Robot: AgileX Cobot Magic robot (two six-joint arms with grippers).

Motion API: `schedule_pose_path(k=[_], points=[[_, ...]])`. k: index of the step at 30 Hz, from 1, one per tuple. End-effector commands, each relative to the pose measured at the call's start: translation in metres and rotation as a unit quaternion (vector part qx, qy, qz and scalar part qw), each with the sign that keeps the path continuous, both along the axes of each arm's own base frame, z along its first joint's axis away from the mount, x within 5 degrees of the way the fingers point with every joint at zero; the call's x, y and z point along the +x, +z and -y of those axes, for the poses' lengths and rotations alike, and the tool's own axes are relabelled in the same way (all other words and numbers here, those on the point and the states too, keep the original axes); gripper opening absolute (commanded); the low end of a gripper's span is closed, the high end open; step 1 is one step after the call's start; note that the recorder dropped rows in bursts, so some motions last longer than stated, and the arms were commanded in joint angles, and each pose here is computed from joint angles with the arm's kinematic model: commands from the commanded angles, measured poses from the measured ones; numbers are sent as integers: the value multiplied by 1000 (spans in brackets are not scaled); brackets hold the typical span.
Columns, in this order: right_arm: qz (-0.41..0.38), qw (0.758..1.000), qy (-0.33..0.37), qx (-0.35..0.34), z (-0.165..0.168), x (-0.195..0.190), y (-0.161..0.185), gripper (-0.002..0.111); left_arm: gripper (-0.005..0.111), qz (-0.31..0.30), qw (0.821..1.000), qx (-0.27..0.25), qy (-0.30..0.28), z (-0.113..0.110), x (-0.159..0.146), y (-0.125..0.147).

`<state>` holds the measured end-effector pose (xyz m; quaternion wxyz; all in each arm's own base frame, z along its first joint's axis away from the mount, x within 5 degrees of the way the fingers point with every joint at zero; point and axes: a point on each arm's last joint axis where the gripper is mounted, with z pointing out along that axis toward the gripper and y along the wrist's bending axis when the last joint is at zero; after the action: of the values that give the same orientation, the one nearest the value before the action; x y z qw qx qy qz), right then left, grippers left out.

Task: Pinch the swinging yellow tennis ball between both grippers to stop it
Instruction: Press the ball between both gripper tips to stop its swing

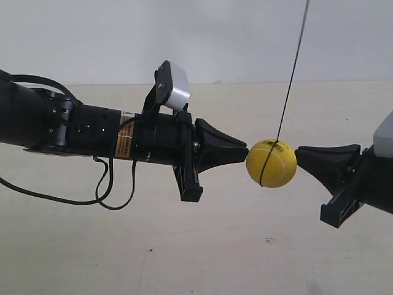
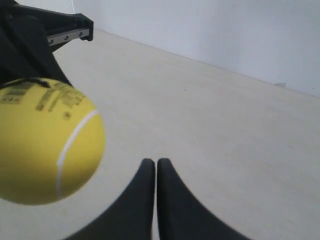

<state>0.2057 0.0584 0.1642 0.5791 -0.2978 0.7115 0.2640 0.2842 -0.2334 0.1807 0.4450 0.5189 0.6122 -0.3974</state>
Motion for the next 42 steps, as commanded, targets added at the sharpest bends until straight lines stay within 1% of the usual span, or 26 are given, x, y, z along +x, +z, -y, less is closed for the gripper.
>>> schedule_pose_path(k=[1, 6, 13, 23, 27, 31, 35, 37, 42], points=[[8, 1000, 12, -8, -1, -1, 0, 0, 5, 6, 1000, 2, -13, 2, -2, 1], [20, 999, 27, -16, -2, -3, 0, 0, 5, 14, 999, 8, -32, 3, -2, 3], [41, 998, 36, -13, -4, -3, 3, 0, 5, 13, 999, -1, -37, 4, -2, 6], [42, 998, 34, -26, -3, -3, 2, 0, 5, 15, 999, -2, -36, 4, -1, 7], [39, 998, 31, -38, -2, -3, 0, 0, 5, 16, 999, 0, -29, -1, 3, 7], [41, 998, 32, -40, -2, -3, 0, 0, 5, 14, 1000, -1, -12, -13, 12, 7], [51, 997, 31, -44, -2, -3, 4, 0, 5, 8, 1000, -18, -12, -23, 16, 10], [53, 997, 27, -51, -1, -4, 6, 0, 5, 7, 999, -28, -18, -25, 16, 11], [50, 997, 28, -56, -1, -7, 10, 0, 5, 7, 999, -28, -19, -25, 16, 12]])
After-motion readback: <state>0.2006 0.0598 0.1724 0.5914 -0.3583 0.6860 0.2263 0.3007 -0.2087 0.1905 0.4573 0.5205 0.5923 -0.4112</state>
